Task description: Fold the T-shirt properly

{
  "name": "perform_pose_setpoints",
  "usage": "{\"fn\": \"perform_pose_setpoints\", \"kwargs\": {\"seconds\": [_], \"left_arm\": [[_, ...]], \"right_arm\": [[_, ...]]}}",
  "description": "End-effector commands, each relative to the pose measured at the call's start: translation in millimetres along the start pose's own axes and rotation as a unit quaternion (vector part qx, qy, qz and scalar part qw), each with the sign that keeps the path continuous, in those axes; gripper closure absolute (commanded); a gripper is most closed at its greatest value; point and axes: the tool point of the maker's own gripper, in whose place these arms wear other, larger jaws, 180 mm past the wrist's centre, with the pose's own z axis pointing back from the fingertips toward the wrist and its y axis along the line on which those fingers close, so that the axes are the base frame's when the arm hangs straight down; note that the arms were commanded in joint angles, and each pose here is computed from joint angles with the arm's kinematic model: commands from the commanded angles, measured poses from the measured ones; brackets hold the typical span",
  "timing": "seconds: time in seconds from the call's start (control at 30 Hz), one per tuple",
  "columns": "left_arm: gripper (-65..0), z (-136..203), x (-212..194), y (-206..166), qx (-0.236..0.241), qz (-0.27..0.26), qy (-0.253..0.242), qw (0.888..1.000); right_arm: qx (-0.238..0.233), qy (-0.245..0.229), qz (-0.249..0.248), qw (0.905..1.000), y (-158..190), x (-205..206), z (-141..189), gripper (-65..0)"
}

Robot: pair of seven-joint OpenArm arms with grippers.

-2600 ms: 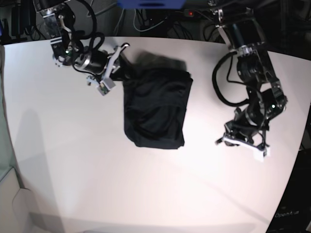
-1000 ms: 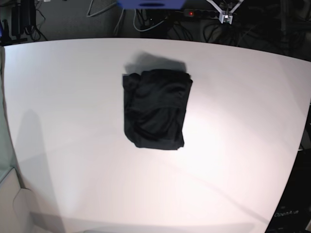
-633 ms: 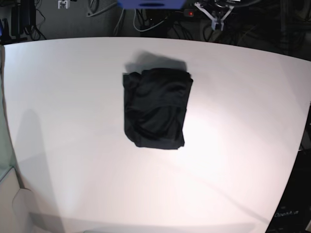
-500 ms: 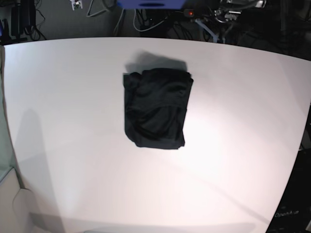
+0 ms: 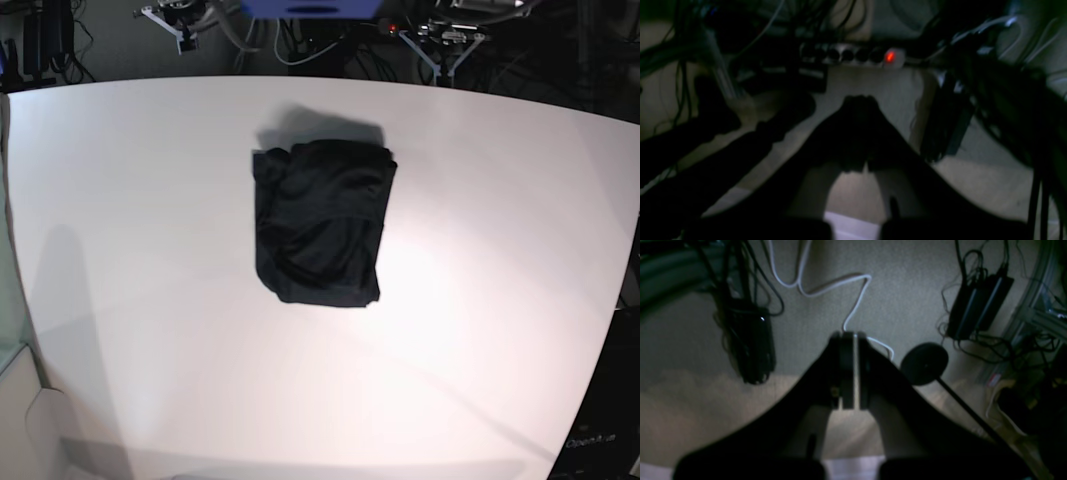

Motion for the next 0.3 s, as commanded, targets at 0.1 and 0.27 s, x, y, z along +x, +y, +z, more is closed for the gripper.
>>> {"fn": "perform_pose_setpoints", "kwargs": {"seconds": [0.1,0.27], "left_arm": [[0.0,-0.5,1.3,1.1,0.011,0.004,0.023,1.0],[0.0,-1.7,9.6,5.0,0.014,0.01,0.019,1.0]], "right_arm": [[-0.016,0.004,0.003,0.9999,-12.2,-0.5,-0.9,-1.5],[-0.014,0.001,0.015,0.9998,-12.5,0.7,-1.1,-1.4]]}}
